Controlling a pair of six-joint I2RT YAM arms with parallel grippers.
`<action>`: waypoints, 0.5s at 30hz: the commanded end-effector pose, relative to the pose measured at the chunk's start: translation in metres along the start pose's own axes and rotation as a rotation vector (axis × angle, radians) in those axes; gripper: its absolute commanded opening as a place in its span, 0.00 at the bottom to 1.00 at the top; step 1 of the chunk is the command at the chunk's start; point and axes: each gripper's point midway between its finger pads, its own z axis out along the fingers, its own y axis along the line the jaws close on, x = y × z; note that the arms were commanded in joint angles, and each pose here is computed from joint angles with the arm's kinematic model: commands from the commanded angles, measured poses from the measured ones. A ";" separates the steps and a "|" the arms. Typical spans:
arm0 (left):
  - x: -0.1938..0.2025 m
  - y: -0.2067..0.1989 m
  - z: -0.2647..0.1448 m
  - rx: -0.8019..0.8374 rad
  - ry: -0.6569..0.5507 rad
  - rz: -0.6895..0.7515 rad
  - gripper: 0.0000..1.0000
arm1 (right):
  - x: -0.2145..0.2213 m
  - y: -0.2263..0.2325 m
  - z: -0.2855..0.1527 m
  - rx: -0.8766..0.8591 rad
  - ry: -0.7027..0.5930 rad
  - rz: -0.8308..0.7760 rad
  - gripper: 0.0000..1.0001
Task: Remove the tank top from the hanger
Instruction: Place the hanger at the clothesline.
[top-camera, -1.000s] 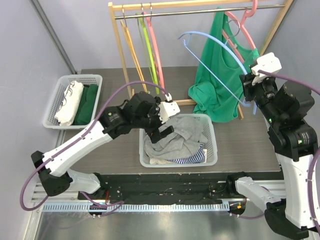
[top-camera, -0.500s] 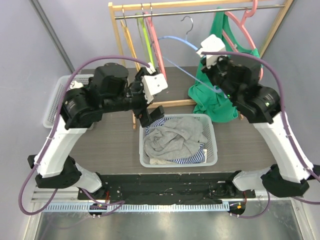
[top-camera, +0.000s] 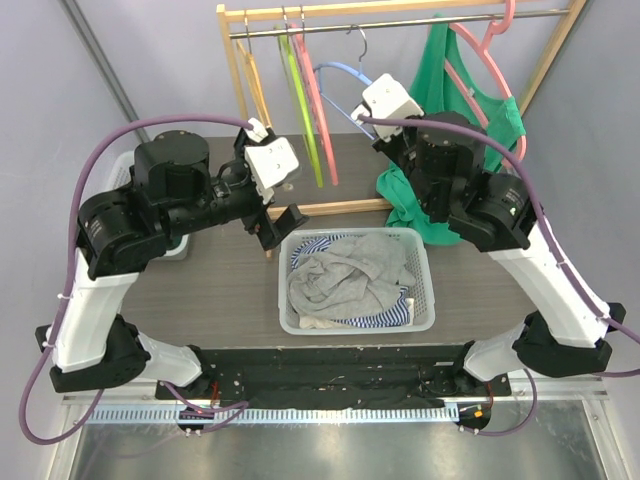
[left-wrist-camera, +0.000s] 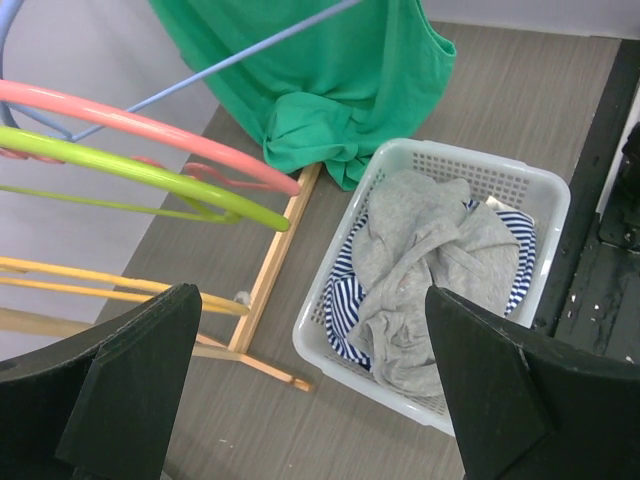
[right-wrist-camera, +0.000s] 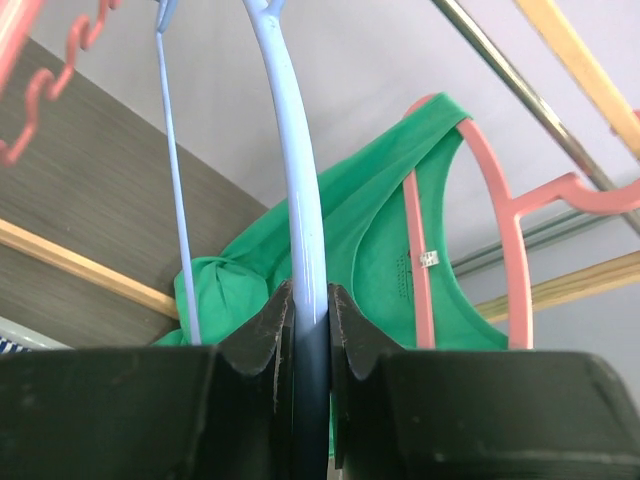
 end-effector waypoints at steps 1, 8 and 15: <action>-0.014 0.011 -0.004 -0.061 -0.053 -0.003 1.00 | -0.017 -0.024 -0.019 0.147 -0.020 0.005 0.01; -0.020 0.019 -0.009 -0.096 -0.068 0.006 1.00 | -0.028 -0.033 -0.025 0.201 -0.031 -0.012 0.01; -0.027 0.021 -0.017 -0.102 -0.091 0.021 1.00 | -0.055 -0.035 -0.014 0.203 -0.088 -0.028 0.01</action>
